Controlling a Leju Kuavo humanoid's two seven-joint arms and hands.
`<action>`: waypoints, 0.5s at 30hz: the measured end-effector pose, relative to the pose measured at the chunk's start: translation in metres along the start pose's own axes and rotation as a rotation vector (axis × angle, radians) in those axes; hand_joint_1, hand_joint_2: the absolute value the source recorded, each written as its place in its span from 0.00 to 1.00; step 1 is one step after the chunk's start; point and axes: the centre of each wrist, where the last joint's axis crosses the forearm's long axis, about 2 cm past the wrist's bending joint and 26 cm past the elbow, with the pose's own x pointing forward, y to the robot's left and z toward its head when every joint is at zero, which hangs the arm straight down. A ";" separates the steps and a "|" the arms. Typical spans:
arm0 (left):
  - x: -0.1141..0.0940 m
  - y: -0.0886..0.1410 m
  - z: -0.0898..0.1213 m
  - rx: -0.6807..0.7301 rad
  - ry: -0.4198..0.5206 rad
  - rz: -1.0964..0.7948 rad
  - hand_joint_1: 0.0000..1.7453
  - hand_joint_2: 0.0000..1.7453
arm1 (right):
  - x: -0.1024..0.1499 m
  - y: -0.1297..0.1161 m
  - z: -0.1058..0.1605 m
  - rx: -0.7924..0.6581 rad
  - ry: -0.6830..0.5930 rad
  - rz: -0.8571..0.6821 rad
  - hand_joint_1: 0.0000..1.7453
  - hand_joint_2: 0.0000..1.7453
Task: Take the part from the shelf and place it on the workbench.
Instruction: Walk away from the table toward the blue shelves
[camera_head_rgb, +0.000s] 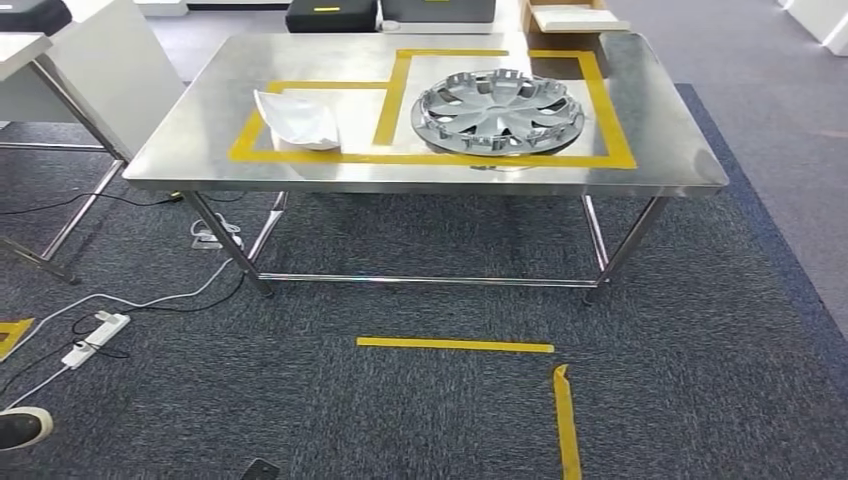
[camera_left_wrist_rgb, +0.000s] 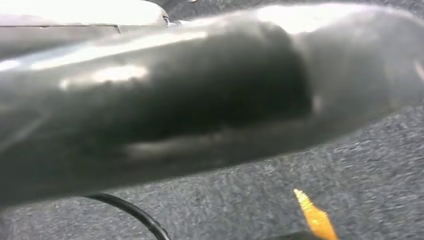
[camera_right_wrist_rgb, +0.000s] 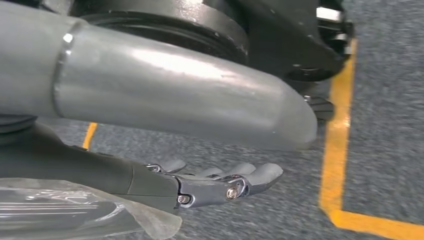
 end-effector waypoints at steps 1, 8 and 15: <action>0.000 0.000 0.000 -0.001 0.000 0.000 0.00 0.00 | 0.000 0.000 0.000 0.002 0.001 0.000 0.00 0.00; 0.003 0.000 -0.001 -0.021 -0.009 -0.003 0.00 0.00 | 0.005 0.003 -0.001 0.051 -0.027 0.014 0.00 0.00; 0.003 -0.001 -0.001 -0.079 -0.001 0.029 0.00 0.00 | 0.006 0.003 -0.001 0.047 -0.037 0.029 0.00 0.00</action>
